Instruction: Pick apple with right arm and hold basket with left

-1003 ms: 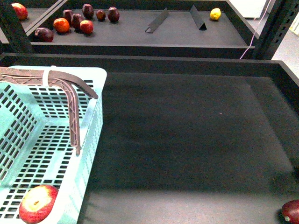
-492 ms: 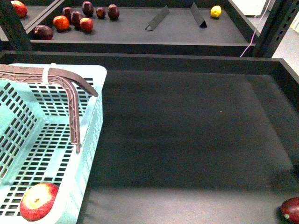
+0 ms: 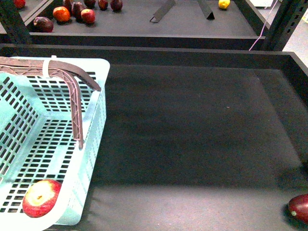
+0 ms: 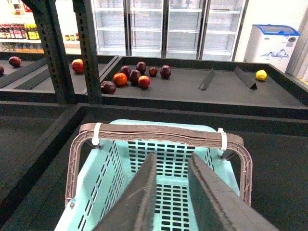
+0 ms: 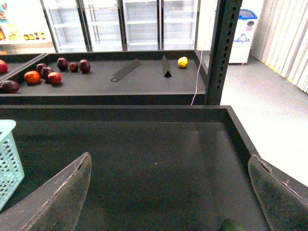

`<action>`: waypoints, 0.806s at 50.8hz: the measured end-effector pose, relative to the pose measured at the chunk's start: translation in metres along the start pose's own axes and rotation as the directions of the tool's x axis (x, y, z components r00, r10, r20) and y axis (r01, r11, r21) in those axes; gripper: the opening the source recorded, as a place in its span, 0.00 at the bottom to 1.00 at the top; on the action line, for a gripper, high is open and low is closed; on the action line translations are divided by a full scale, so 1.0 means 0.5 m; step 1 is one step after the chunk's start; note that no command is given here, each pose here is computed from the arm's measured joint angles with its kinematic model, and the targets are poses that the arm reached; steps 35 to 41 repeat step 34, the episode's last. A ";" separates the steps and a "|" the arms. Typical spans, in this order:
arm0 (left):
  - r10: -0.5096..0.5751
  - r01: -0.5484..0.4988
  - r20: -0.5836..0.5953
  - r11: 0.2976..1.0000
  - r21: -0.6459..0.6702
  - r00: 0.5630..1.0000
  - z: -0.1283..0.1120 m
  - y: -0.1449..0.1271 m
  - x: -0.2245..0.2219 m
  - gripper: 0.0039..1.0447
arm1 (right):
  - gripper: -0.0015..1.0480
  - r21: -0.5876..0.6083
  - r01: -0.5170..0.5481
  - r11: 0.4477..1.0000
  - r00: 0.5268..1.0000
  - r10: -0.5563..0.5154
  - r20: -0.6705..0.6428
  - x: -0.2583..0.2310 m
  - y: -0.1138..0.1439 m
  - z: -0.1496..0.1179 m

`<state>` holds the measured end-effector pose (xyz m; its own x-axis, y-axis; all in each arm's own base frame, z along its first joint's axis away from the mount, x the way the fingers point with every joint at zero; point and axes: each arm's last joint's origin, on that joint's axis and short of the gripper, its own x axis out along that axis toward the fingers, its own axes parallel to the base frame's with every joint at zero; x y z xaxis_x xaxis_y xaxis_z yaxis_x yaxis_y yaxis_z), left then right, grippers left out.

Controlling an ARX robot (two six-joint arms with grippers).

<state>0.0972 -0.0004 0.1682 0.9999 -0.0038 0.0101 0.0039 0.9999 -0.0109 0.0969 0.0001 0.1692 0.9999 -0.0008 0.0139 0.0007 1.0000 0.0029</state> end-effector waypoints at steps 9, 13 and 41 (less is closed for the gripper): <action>0.000 0.000 0.000 1.000 0.000 1.000 0.000 0.000 0.000 0.56 | 0.92 0.000 0.000 1.000 1.000 0.000 0.000 0.000 0.000 0.000; 0.000 0.000 0.000 1.000 0.000 1.000 0.000 0.000 0.000 0.70 | 0.92 0.000 0.000 1.000 1.000 0.000 0.000 0.000 0.000 0.000; 0.000 0.000 0.000 1.000 0.002 1.000 0.000 0.000 0.000 0.94 | 0.92 0.000 0.000 1.000 1.000 0.000 0.000 0.000 0.000 0.000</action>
